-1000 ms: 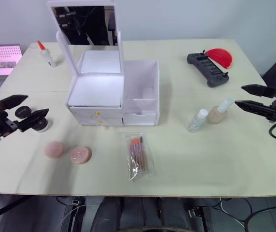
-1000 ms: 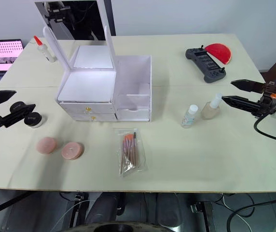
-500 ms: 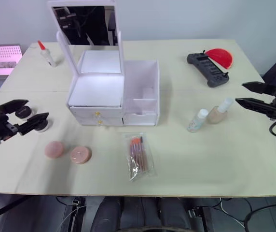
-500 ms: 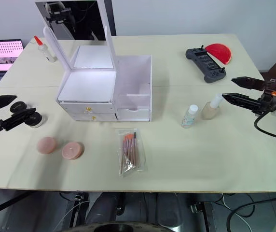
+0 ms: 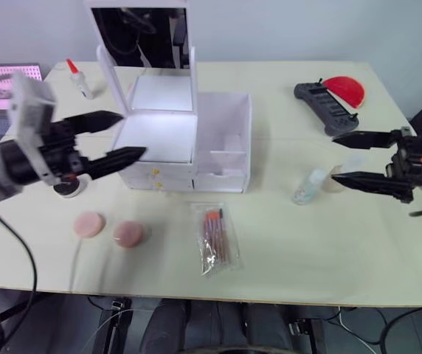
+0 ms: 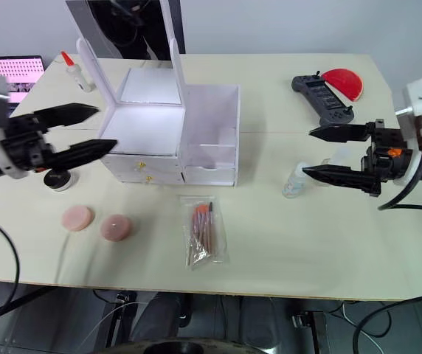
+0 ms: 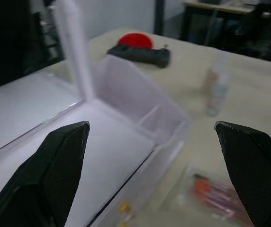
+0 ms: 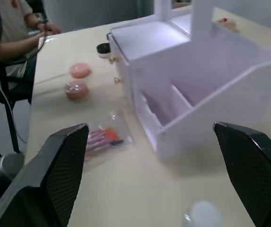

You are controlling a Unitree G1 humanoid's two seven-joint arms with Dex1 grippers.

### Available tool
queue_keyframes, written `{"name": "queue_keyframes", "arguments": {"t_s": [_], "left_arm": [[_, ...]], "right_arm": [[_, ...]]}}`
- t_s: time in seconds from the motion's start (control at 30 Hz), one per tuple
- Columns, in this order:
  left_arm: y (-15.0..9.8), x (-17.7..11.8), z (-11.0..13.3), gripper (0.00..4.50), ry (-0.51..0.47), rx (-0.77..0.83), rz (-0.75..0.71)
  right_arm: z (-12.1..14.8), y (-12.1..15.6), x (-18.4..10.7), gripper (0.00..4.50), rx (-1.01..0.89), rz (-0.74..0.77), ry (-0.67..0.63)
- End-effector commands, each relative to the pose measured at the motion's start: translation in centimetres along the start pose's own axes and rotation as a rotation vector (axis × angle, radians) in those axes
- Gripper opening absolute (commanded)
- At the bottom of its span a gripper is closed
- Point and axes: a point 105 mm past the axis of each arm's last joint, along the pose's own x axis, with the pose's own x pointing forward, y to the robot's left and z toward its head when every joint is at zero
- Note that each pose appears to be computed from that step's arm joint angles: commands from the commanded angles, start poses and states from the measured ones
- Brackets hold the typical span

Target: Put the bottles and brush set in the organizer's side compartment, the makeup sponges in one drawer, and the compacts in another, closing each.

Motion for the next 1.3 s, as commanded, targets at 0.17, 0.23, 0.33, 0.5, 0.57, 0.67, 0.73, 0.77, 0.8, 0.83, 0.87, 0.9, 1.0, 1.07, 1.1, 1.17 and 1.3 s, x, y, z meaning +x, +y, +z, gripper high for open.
{"name": "queue_keyframes", "arguments": {"t_s": [0.17, 0.23, 0.33, 0.5, 0.57, 0.67, 0.73, 0.77, 0.8, 0.83, 0.87, 0.9, 1.0, 1.07, 1.1, 1.17, 1.3], "left_arm": [[-3.7, 5.6, 0.3, 4.45, 0.0, -0.012, -0.255], [-4.1, 6.4, 0.2, 4.45, 0.004, -0.016, -0.301], [-5.1, 7.6, 0.3, 4.45, 0.005, -0.016, -0.398], [-5.6, 8.6, 0.3, 4.45, -0.003, -0.007, -0.463], [-5.5, 8.9, 0.3, 4.45, -0.008, -0.002, -0.465], [-5.2, 9.2, 0.3, 4.45, -0.021, 0.009, -0.451], [-4.8, 9.5, 0.4, 4.45, -0.058, -0.02, -0.423], [-4.5, 9.7, 0.1, 4.45, -0.067, -0.037, -0.395], [-4.3, 9.9, -0.2, 4.45, -0.065, -0.035, -0.372], [-4.4, 10.0, -0.5, 4.45, -0.068, -0.039, -0.357], [-4.4, 10.0, -0.5, 4.45, -0.075, -0.044, -0.345], [-4.5, 10.0, -0.4, 4.45, -0.085, -0.045, -0.331], [-4.7, 9.8, -0.2, 4.45, -0.099, -0.044, -0.303], [-4.9, 9.4, -0.2, 4.45, -0.102, -0.044, -0.288], [-5.0, 9.3, -0.2, 4.45, -0.102, -0.043, -0.28], [-5.1, 9.2, -0.2, 4.45, -0.102, -0.04, -0.264], [-5.3, 9.2, -0.3, 4.45, -0.102, -0.04, -0.243]], "right_arm": [[-0.4, 3.0, -1.0, 4.5, 0.122, -0.139, 0.094], [-1.6, 2.6, -1.7, 4.5, 0.138, -0.253, 0.144], [-2.9, 2.7, -3.3, 4.5, 0.149, -0.422, 0.163], [-3.2, 2.4, -5.2, 4.5, 0.144, -0.62, 0.14], [-3.9, 2.3, -6.0, 4.5, 0.176, -0.69, 0.14], [-5.2, 1.6, -7.1, 4.5, 0.286, -0.798, 0.137], [-5.0, 0.1, -6.9, 4.5, 0.262, -0.848, 0.076], [-4.9, -0.6, -6.6, 4.5, 0.225, -0.86, 0.078], [-5.0, -1.2, -6.3, 4.5, 0.188, -0.873, 0.093], [-5.3, -1.8, -6.0, 4.5, 0.163, -0.88, 0.104], [-5.7, -2.3, -5.7, 4.5, 0.143, -0.88, 0.121], [-6.2, -2.7, -5.4, 4.5, 0.132, -0.881, 0.13], [-7.3, -3.8, -4.3, 4.5, 0.131, -0.869, 0.111], [-7.9, -4.7, -3.9, 4.5, 0.124, -0.882, 0.101], [-8.1, -5.2, -4.0, 4.5, 0.123, -0.901, 0.085], [-8.5, -5.8, -3.9, 4.5, 0.126, -0.919, 0.071], [-9.2, -6.3, -3.6, 4.5, 0.141, -0.92, 0.054]]}}
